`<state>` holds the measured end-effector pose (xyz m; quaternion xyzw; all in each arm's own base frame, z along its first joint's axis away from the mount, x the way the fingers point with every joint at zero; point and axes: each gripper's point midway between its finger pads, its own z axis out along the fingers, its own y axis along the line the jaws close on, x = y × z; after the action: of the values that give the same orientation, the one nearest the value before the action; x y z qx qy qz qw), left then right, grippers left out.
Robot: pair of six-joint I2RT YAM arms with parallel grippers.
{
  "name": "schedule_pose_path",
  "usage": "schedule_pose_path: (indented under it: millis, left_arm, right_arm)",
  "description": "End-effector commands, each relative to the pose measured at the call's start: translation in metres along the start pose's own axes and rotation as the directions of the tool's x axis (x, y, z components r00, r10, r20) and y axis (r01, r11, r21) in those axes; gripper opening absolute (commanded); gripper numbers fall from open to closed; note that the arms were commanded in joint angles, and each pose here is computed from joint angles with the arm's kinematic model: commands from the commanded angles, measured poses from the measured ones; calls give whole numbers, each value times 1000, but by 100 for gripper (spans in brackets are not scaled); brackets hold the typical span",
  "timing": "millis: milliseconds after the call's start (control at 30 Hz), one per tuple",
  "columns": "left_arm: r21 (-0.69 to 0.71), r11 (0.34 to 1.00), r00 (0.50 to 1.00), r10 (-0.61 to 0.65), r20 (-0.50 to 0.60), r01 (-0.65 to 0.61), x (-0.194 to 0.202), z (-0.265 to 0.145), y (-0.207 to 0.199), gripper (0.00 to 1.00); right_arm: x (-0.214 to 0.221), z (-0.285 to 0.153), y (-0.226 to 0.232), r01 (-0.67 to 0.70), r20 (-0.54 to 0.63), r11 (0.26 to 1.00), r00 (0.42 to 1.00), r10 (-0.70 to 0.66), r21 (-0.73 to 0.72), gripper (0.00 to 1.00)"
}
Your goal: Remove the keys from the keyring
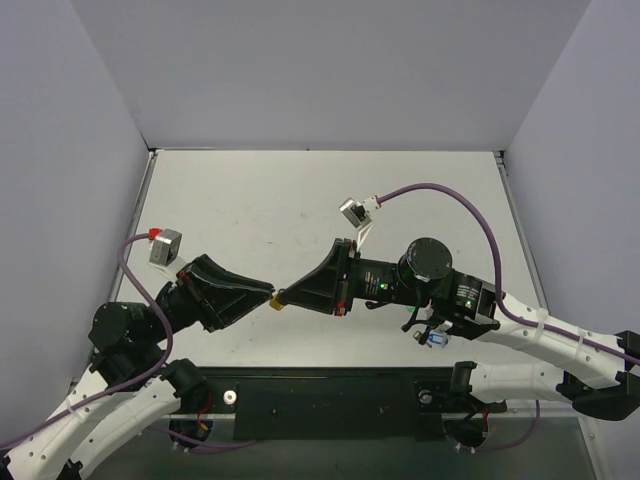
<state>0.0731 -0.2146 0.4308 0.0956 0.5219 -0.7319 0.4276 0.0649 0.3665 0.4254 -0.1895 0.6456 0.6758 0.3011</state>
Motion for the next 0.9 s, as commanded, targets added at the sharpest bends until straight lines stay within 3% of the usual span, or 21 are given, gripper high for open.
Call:
schedule_pose_path:
  millis: [0, 100, 167, 200, 333, 667, 867]
  left_arm:
    - [50, 999, 1000, 17, 8, -18, -4, 2, -11, 29]
    - [53, 998, 1000, 22, 10, -23, -5, 2, -13, 18]
    - [41, 999, 1000, 25, 2, -25, -4, 3, -11, 3]
    - [31, 999, 1000, 28, -4, -28, -4, 4, -10, 1]
    - [20, 999, 999, 50, -10, -50, -7, 4, -14, 0]
    - [-135, 981, 982, 118, -145, -137, 4, -3, 6, 0]
    - [-152, 973, 969, 142, -201, -174, 11, -5, 12, 0]
  right_arm:
    - [-10, 1, 20, 22, 33, 997, 999, -20, -78, 0]
    - [-9, 3, 18, 19, 28, 997, 999, -17, -74, 0]
    - [-7, 4, 15, 15, 22, 998, 1000, -14, -64, 0]
    - [-9, 4, 15, 17, 27, 998, 1000, -15, -59, 0]
    - [-2, 6, 2, 17, 3, 1000, 1000, -17, -5, 0]
    - [5, -2, -21, 44, -45, 991, 998, -38, 130, 0]
    - [7, -1, -26, 48, -62, 987, 997, -39, 153, 0]
